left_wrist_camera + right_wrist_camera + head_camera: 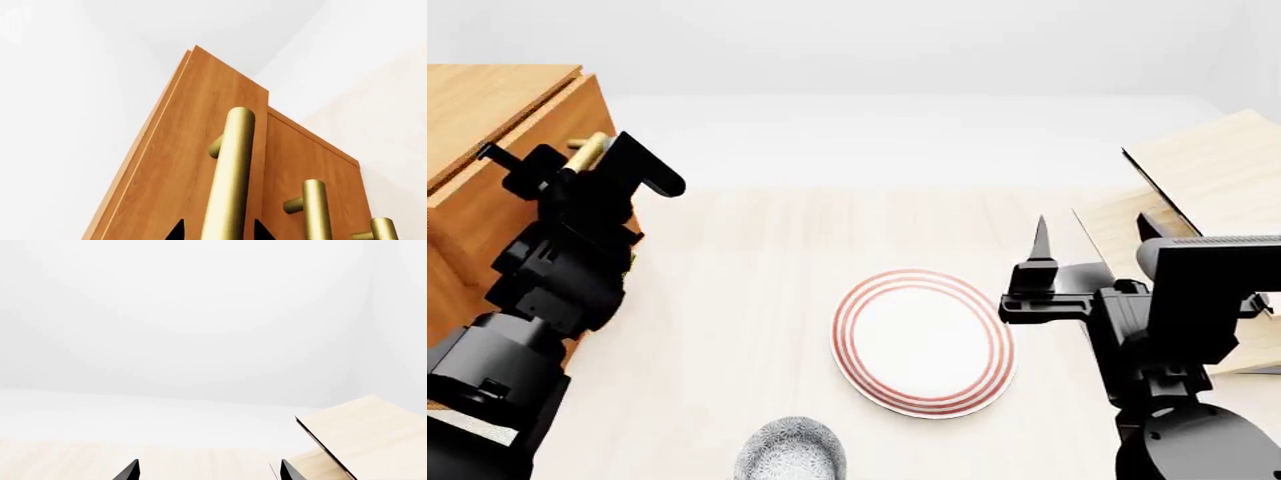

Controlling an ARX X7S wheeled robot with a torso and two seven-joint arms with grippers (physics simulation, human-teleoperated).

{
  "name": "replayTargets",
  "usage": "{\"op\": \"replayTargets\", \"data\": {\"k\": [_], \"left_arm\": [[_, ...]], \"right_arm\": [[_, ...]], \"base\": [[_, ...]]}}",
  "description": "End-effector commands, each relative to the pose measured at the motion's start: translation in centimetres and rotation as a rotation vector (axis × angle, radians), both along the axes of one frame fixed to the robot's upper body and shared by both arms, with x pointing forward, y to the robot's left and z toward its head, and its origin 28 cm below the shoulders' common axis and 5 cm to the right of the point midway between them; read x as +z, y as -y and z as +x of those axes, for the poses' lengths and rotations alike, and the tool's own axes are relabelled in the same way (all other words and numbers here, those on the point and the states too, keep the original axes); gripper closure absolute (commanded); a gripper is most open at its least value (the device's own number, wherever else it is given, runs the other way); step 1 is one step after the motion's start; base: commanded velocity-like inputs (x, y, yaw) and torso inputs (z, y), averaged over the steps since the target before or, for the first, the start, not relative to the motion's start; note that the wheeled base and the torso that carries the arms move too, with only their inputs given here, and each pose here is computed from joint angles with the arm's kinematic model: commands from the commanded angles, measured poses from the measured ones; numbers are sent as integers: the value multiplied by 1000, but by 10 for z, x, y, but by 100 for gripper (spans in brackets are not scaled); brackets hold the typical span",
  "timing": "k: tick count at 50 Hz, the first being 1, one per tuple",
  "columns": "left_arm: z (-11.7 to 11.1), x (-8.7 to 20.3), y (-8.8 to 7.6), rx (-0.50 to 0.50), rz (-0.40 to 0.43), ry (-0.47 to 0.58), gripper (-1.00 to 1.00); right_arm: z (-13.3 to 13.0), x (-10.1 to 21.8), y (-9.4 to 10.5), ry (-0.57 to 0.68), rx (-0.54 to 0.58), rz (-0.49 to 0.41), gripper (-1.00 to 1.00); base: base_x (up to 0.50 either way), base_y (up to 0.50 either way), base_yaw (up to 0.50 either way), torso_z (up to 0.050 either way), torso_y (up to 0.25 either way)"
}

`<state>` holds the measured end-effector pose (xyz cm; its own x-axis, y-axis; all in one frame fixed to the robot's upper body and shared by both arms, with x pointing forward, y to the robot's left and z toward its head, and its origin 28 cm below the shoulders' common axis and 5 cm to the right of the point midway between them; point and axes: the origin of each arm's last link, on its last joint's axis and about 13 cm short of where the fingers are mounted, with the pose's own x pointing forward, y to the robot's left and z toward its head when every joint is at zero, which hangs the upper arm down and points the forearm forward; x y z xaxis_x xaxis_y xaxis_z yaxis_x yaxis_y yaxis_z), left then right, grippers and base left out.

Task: Open the top drawer of the cabinet and put the bowl in it.

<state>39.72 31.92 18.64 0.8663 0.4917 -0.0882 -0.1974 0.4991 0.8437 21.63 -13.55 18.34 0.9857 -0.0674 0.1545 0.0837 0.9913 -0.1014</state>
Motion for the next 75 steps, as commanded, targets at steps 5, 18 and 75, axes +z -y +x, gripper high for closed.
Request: {"op": "replayTargets", "data": {"k": [5,18,75], "left_arm": [[1,5,30,-151,-116,32,100],[-4,7,42,-212,-119,40,100],[-34,10,88,-453,-108,52,100]], "right_arm": [[1,-1,0,-1,1,3,-100],[0,-1,0,0,2,6,-100],[2,-6,1,-6,1,21,-100]], "base": [[2,0,-3,0,0],[2,0,-4,0,0],[-14,0,6,1,6]]}}
